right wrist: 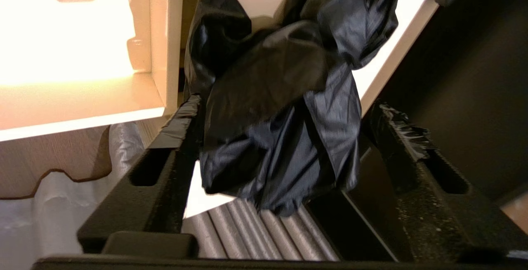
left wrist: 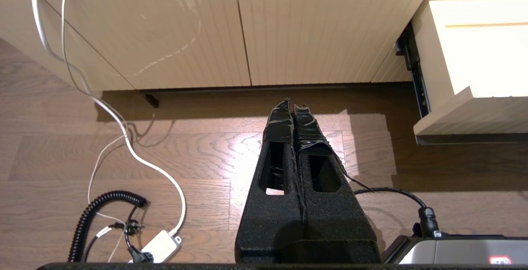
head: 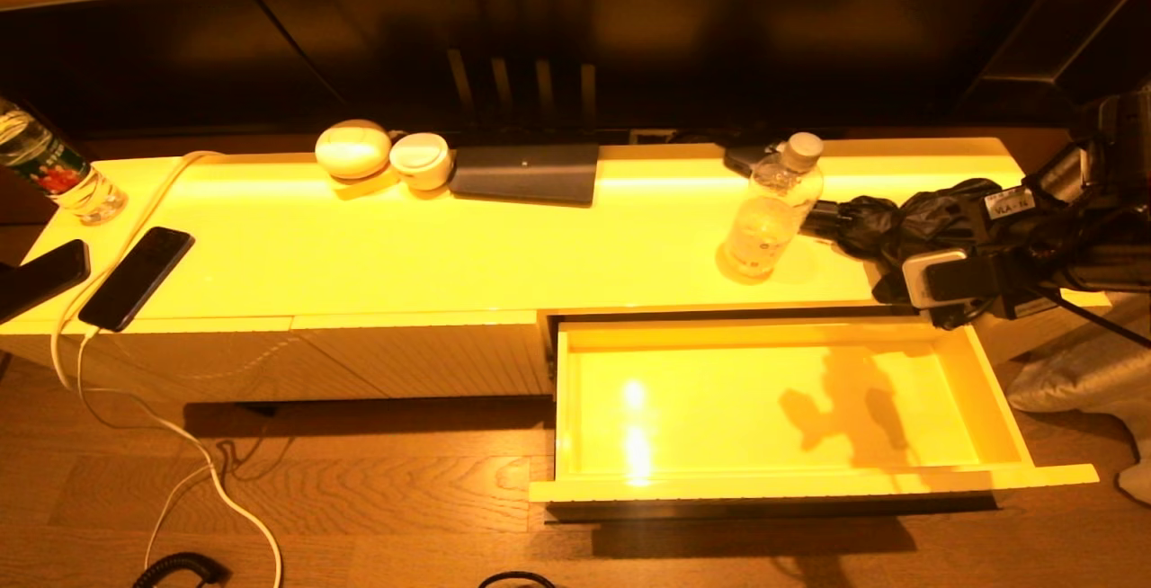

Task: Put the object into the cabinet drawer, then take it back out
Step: Put the umbrella in the drawer

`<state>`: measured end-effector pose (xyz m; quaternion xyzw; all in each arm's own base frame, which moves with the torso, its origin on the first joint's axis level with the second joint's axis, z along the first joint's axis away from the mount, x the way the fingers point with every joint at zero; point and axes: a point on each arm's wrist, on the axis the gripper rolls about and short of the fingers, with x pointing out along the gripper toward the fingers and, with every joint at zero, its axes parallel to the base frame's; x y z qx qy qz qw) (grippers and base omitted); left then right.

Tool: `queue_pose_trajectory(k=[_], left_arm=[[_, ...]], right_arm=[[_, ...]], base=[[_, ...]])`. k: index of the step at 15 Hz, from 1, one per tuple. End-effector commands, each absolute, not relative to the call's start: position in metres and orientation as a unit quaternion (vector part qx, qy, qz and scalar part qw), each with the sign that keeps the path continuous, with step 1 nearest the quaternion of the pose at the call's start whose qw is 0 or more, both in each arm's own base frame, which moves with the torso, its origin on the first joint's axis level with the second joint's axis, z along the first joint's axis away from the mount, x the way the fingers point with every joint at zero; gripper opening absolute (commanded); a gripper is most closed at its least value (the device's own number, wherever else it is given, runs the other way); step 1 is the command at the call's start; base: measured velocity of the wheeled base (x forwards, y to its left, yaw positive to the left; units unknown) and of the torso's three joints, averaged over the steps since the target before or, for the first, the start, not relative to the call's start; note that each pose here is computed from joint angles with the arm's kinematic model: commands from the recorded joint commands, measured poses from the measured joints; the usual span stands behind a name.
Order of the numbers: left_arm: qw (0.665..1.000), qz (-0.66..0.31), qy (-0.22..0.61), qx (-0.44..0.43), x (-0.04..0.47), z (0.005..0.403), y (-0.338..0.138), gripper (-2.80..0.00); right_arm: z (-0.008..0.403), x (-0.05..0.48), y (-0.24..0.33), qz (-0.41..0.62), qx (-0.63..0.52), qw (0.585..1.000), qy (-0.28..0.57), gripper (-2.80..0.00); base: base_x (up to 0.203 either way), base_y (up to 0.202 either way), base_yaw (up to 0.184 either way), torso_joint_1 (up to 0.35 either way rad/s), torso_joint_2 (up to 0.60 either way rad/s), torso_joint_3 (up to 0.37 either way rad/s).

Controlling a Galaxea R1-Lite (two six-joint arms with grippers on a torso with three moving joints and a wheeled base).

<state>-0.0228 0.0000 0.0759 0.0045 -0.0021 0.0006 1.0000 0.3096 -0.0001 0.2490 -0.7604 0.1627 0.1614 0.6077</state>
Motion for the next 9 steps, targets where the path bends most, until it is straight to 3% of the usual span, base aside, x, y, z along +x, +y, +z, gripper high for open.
queue_pose_trajectory(k=[1, 5, 9], left_arm=[[1.0, 0.001, -0.002, 0.005, -0.023, 0.076, 0.0, -2.8], [1.0, 0.001, -0.002, 0.005, -0.023, 0.076, 0.0, -2.8], [1.0, 0.001, -0.002, 0.005, -0.023, 0.076, 0.0, -2.8]], right_arm=[[0.239, 0.326, -0.001, 0.17, -0.762, 0.601, 0.171, 0.0], [0.239, 0.346, -0.002, 0.153, -0.757, 0.608, 0.181, 0.0], [0.233, 0.372, -0.003, 0.123, -0.719, 0.652, 0.208, 0.0]], base=[[0.0, 0.0, 0.0, 0.0, 0.0, 0.0], [0.0, 0.0, 0.0, 0.0, 0.0, 0.0], [0.0, 0.0, 0.0, 0.0, 0.0, 0.0]])
